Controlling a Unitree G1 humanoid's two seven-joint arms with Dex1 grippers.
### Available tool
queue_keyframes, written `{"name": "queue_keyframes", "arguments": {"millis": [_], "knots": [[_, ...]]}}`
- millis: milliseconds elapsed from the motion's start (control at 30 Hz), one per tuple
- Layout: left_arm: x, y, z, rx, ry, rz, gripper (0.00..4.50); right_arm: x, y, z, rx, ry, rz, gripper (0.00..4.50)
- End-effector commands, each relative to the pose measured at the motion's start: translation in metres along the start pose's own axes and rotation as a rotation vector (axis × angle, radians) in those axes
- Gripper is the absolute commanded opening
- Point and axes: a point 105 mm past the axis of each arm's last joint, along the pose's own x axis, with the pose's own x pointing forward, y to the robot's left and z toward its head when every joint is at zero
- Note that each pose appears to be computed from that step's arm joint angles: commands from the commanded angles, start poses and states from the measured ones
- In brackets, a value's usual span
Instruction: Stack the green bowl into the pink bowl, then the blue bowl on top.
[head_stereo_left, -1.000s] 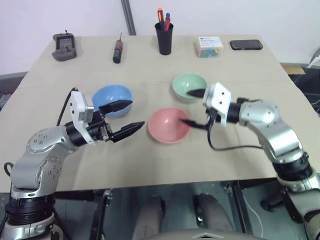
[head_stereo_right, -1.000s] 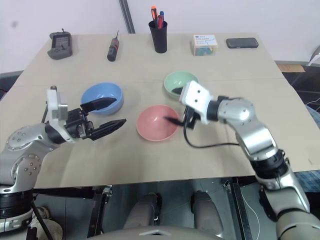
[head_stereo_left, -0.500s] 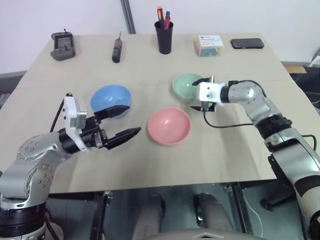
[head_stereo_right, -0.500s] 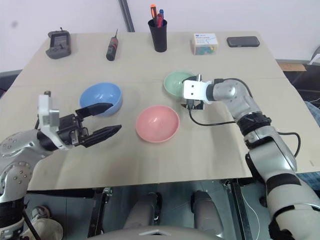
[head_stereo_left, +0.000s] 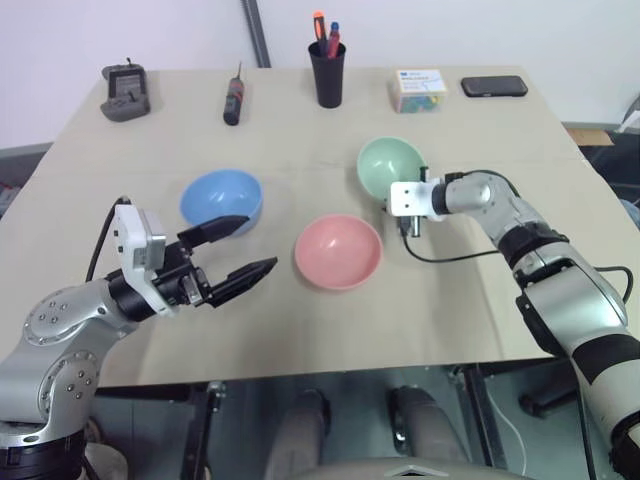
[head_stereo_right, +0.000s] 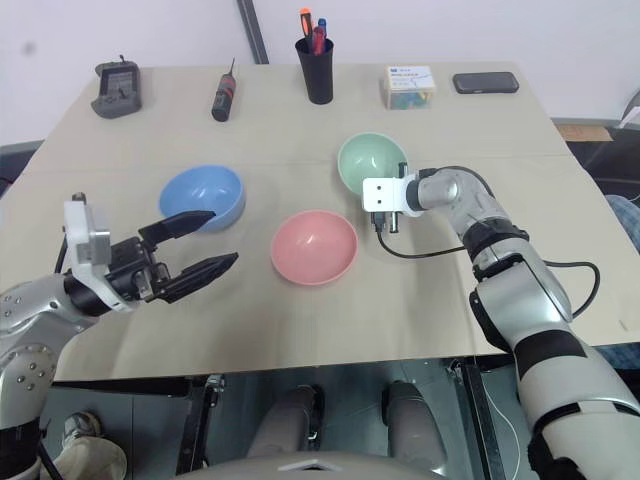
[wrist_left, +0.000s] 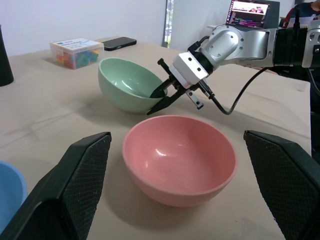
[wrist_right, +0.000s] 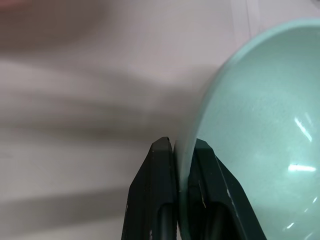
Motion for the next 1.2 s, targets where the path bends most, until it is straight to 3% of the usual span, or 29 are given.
{"name": "queue_keyframes", "arguments": {"millis": [33, 167, 267, 467, 567, 600, 667, 700, 867, 1033, 1200], "knots": [[0.000, 0.006, 0.003, 0.040, -0.017, 0.029, 4.50, -0.028, -0.035, 0.047, -0.045, -0.210, -0.069, 0.07], [-0.007, 0.018, -0.009, 0.047, 0.027, 0.091, 4.50, -0.051, -0.025, 0.089, -0.030, -0.381, -0.006, 0.07], [-0.012, 0.026, -0.016, 0.045, 0.041, 0.128, 4.50, -0.059, 0.003, 0.120, 0.003, -0.474, 0.091, 0.07], [-0.015, 0.033, -0.020, 0.046, 0.042, 0.148, 4.50, -0.047, 0.049, 0.135, 0.069, -0.486, 0.202, 0.07], [-0.015, 0.034, -0.020, 0.048, 0.043, 0.149, 4.50, -0.040, 0.061, 0.133, 0.113, -0.474, 0.237, 1.08], [-0.015, 0.034, -0.019, 0.052, 0.045, 0.152, 4.50, -0.037, 0.064, 0.132, 0.129, -0.471, 0.246, 1.69], [-0.016, 0.036, -0.019, 0.067, 0.054, 0.166, 4.50, -0.034, 0.067, 0.128, 0.140, -0.458, 0.247, 2.37], [-0.016, 0.037, -0.019, 0.077, 0.063, 0.181, 4.50, -0.034, 0.067, 0.127, 0.142, -0.452, 0.238, 2.95], [-0.014, 0.050, -0.014, 0.216, 0.163, 0.298, 4.50, -0.055, 0.038, 0.130, 0.206, -0.513, 0.075, 4.42], [-0.009, 0.069, -0.008, 0.410, 0.368, 0.424, 4.50, -0.093, 0.023, 0.132, 0.288, -0.598, -0.041, 4.42], [0.007, 0.070, -0.015, 0.614, 0.608, 0.269, 4.50, -0.108, 0.018, 0.131, 0.332, -0.616, -0.121, 4.42]]}}
